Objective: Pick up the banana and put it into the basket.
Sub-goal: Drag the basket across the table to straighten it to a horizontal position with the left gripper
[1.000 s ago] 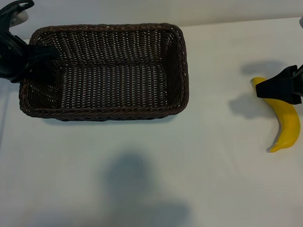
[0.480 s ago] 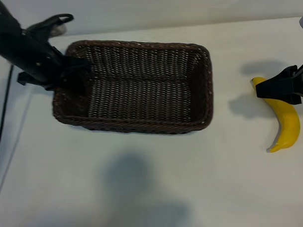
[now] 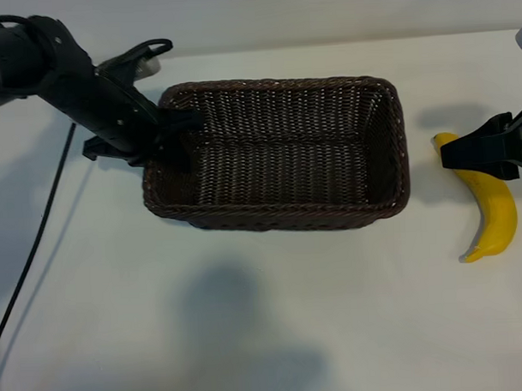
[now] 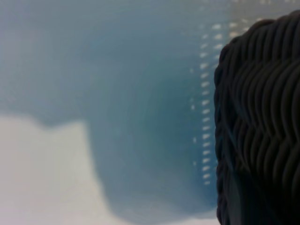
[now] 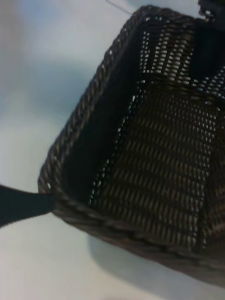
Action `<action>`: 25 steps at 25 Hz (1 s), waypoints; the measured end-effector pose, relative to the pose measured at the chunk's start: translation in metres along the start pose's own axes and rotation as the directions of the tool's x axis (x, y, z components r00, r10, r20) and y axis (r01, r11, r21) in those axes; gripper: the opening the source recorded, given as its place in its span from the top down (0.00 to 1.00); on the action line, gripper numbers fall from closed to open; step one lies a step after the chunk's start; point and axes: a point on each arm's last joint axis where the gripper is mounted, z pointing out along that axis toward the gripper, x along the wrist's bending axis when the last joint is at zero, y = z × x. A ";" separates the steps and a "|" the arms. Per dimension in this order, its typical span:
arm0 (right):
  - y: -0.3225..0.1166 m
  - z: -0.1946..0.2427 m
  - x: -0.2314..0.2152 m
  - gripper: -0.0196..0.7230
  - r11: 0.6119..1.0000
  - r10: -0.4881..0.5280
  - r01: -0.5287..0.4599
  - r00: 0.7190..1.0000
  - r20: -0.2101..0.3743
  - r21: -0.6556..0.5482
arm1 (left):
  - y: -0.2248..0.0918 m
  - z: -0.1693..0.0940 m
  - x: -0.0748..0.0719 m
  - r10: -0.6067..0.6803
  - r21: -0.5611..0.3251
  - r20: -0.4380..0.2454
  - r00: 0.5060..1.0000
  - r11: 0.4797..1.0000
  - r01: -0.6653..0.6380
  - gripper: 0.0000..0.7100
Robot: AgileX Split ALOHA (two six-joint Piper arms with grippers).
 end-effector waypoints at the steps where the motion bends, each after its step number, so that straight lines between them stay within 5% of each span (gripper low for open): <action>1: 0.000 0.000 0.000 0.31 1.000 0.000 0.000 1.000 0.000 0.000 | 0.000 0.002 0.000 -0.001 0.004 0.001 1.000 1.000 0.001 0.77; 25: 0.000 0.000 0.000 0.31 1.000 0.000 0.000 1.000 0.000 0.000 | 0.000 0.014 0.006 -0.034 0.027 -0.016 0.999 0.999 0.035 0.77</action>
